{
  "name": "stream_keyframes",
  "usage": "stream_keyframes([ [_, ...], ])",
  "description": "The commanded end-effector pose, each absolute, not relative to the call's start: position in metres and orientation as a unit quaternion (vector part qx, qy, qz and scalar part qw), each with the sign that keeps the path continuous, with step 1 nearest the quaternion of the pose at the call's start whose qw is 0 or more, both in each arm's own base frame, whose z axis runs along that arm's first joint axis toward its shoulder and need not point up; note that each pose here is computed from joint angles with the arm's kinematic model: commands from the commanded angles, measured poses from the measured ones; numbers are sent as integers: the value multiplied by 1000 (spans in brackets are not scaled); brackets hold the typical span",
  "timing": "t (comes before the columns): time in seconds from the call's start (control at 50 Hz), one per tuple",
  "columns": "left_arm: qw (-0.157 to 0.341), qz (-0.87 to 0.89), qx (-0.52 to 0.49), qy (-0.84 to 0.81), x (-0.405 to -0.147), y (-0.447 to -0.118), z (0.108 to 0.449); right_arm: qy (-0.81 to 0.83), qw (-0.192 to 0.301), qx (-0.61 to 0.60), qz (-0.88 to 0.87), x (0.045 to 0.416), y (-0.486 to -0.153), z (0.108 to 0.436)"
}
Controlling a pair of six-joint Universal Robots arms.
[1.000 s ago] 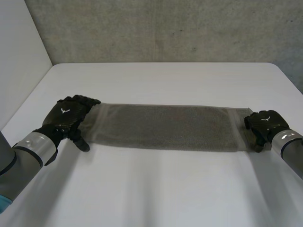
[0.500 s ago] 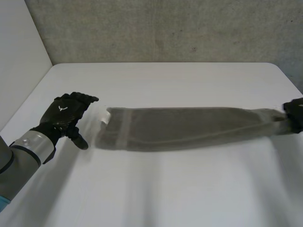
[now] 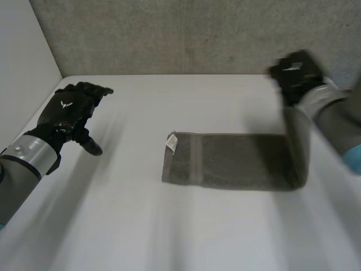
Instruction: Fold the towel.
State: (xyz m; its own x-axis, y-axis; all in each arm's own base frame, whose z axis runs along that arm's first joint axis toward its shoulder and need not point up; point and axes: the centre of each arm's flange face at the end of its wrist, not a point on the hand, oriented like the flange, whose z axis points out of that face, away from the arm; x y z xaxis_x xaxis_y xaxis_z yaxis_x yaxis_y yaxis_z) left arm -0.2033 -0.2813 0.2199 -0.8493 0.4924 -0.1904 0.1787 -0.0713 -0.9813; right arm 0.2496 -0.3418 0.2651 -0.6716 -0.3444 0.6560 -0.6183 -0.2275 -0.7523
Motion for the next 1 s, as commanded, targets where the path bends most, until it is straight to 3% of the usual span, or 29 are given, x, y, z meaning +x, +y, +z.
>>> stream_keyframes([
  [0.02,131,694,-249,-662,-212,-280,228,-540,3,486,687,349,-265,238],
  [0.06,134,694,-253,-661,-215,-278,228,-525,-22,530,665,376,-236,211],
  [0.18,136,689,-255,-665,-224,-271,223,-508,-4,604,614,395,-212,155],
  [0.28,137,683,-255,-671,-230,-267,217,-522,5,604,602,390,-212,146],
  [0.36,140,679,-259,-672,-233,-266,214,-543,-5,570,616,383,-216,163],
  [0.4,143,676,-263,-673,-236,-265,211,-561,-38,518,645,372,-213,199],
  [0.46,147,677,-268,-670,-241,-264,212,-595,-64,459,657,350,-223,221],
  [0.56,155,675,-276,-666,-248,-261,212,-651,-69,378,655,308,-242,233],
  [0.62,162,674,-283,-663,-255,-258,210,-693,-37,352,629,268,-253,214],
  [0.74,175,668,-296,-659,-267,-250,206,-736,-10,348,580,229,-260,175],
  [1.0,170,665,-295,-665,-275,-245,201,-752,-12,335,568,213,-270,142],
])
